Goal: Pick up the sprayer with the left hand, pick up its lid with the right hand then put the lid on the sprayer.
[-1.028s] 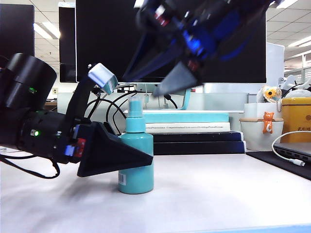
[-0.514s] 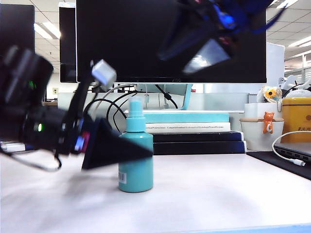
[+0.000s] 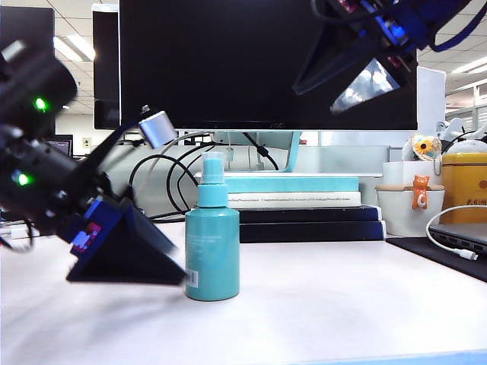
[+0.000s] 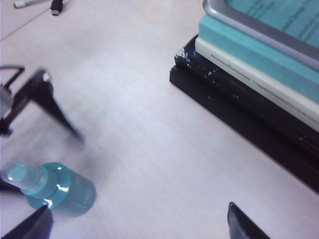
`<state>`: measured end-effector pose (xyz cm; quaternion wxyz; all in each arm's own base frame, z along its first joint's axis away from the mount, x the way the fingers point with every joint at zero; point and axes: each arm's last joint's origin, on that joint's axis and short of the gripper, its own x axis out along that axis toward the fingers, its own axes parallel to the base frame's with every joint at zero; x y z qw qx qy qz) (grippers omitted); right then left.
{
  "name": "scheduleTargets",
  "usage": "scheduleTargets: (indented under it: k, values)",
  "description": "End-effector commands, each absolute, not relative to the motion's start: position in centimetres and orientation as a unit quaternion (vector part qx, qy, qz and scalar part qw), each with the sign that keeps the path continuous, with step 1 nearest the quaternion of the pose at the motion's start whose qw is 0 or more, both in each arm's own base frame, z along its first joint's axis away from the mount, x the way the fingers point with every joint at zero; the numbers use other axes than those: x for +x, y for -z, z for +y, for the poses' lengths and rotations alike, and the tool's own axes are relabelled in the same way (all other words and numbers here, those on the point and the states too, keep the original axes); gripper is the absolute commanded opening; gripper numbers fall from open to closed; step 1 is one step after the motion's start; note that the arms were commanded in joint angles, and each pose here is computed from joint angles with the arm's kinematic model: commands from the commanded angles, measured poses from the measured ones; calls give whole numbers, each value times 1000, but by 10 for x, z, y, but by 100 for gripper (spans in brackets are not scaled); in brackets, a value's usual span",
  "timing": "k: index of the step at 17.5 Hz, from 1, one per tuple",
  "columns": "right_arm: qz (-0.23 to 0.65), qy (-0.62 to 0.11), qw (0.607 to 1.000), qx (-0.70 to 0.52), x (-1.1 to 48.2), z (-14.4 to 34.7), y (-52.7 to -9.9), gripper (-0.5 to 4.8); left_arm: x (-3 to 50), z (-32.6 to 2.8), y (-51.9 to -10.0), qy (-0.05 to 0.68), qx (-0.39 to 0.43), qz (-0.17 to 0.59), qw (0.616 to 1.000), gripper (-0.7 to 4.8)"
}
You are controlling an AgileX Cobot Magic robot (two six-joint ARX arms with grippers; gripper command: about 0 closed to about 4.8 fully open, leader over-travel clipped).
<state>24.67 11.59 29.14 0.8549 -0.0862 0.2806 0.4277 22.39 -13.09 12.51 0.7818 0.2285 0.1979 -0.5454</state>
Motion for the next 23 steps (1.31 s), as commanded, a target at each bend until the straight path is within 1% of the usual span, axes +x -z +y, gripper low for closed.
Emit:
scheduleTargets:
  k: [1, 2, 4, 5, 6, 7, 9, 10, 11, 12, 14, 16, 17, 18, 20, 22, 23]
  values:
    - [262, -419, 865, -84, 244, 112, -300, 479, 223, -117, -156, 494, 249, 167, 816, 479]
    - [253, -395, 879, -82, 241, 105, -307, 479, 221, -106, -169, 465, 252, 163, 833, 479]
    - [236, -375, 893, -73, 236, 92, -318, 479, 216, -89, -184, 409, 265, 175, 855, 479]
    - [219, -353, 908, -53, 230, 81, -328, 358, 213, -78, -193, 344, 284, 185, 876, 479]
    - [199, -337, 919, -40, 224, 72, -337, 247, 211, -72, -201, 299, 292, 178, 891, 479]
    - [148, -317, 937, -25, 213, 60, -350, 205, 209, -66, -215, 271, 283, 143, 909, 479]
    - [76, -282, 956, -26, 195, 50, -359, 158, 206, -58, -231, 238, 252, 106, 932, 479]
    - [52, -249, 967, -31, 186, 46, -357, 133, 204, -53, -237, 213, 226, 100, 945, 413]
    - [37, -224, 973, -33, 178, 43, -354, 132, 203, -48, -240, 188, 207, 99, 955, 350]
    - [24, -201, 979, -34, 170, 40, -347, 125, 201, -41, -244, 170, 192, 96, 962, 308]
    - [-1, -165, 986, -23, 157, 35, -331, 102, 197, -33, -249, 148, 174, 85, 970, 270]
    - [-52, -127, 991, 5, 141, 30, -310, 63, 191, -24, -258, 100, 146, 60, 982, 271]
    - [-83, -119, 989, 24, 132, 28, -299, 44, 185, -20, -260, 85, 137, 36, 986, 271]
    - [-111, -111, 987, 40, 123, 25, -281, 39, 175, -16, -261, 82, 124, -1, 989, 271]
    - [-122, -107, 985, 59, 111, 22, -256, -5, 155, -11, -253, 64, 112, -27, 991, 271]
    - [-135, -81, 985, 72, 102, 19, -241, -5, 130, -7, -232, 47, 79, -50, 994, 271]
    - [-141, -77, 984, 74, 99, 18, -234, -5, 118, -5, -218, 22, 63, -69, 995, 271]
